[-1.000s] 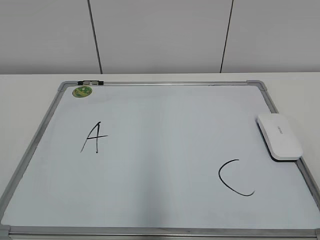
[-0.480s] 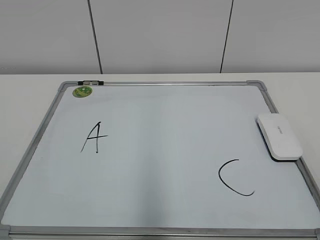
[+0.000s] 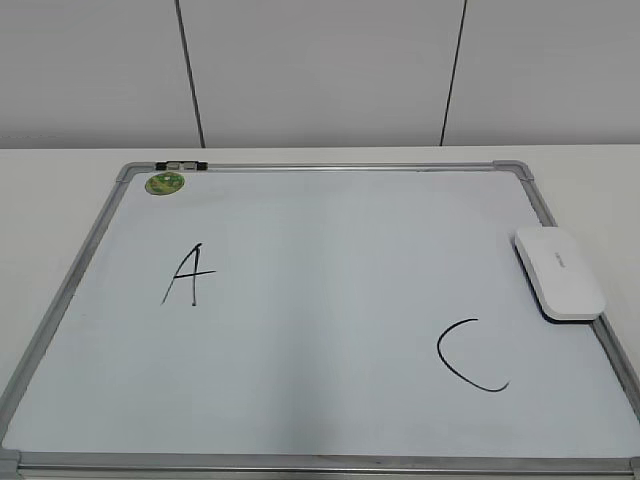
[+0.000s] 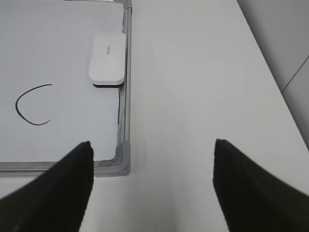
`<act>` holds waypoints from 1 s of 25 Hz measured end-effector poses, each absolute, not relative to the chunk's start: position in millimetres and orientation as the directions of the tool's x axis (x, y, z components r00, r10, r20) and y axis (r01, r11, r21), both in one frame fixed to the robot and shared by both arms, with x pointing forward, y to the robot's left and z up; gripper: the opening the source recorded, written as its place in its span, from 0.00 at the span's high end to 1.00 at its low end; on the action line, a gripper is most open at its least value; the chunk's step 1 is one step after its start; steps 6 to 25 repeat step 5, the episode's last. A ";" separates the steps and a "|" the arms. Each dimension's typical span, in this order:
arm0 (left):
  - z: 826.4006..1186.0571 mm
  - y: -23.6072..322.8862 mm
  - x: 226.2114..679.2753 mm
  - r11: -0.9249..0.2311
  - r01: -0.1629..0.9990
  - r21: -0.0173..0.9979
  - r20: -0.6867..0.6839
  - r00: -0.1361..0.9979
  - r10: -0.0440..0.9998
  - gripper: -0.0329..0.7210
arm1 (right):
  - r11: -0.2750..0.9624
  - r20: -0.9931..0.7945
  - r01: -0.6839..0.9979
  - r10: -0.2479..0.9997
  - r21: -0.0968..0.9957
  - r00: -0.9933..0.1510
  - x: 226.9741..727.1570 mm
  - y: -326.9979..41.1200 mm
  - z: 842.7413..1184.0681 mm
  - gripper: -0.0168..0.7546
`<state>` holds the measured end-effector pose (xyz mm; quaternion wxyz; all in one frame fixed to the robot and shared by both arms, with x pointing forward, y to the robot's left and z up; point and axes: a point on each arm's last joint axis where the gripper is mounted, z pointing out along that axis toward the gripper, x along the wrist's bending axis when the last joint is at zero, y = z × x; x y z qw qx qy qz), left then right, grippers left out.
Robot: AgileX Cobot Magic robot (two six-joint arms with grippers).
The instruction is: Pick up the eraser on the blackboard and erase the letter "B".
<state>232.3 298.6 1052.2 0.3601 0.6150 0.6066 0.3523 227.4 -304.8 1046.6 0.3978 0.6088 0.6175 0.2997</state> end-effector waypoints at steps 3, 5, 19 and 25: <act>1052.2 298.6 232.3 -0.005 0.492 0.870 -0.004 0.016 1.000 0.29 | 0.079 -0.126 0.513 0.990 0.854 0.058 227.4 -304.8 1046.6 0.21; 1052.2 298.6 232.3 -0.005 0.492 0.870 -0.004 0.016 1.000 0.29 | 0.079 -0.126 0.513 0.990 0.854 0.058 227.4 -304.8 1046.6 0.21; 1052.2 298.6 232.3 -0.005 0.492 0.870 -0.004 0.016 1.000 0.29 | 0.079 -0.126 0.513 0.990 0.854 0.058 227.4 -304.8 1046.6 0.21; 1052.2 298.6 232.3 -0.005 0.492 0.870 -0.004 0.016 1.000 0.29 | 0.079 -0.126 0.513 0.990 0.854 0.058 227.4 -304.8 1046.6 0.21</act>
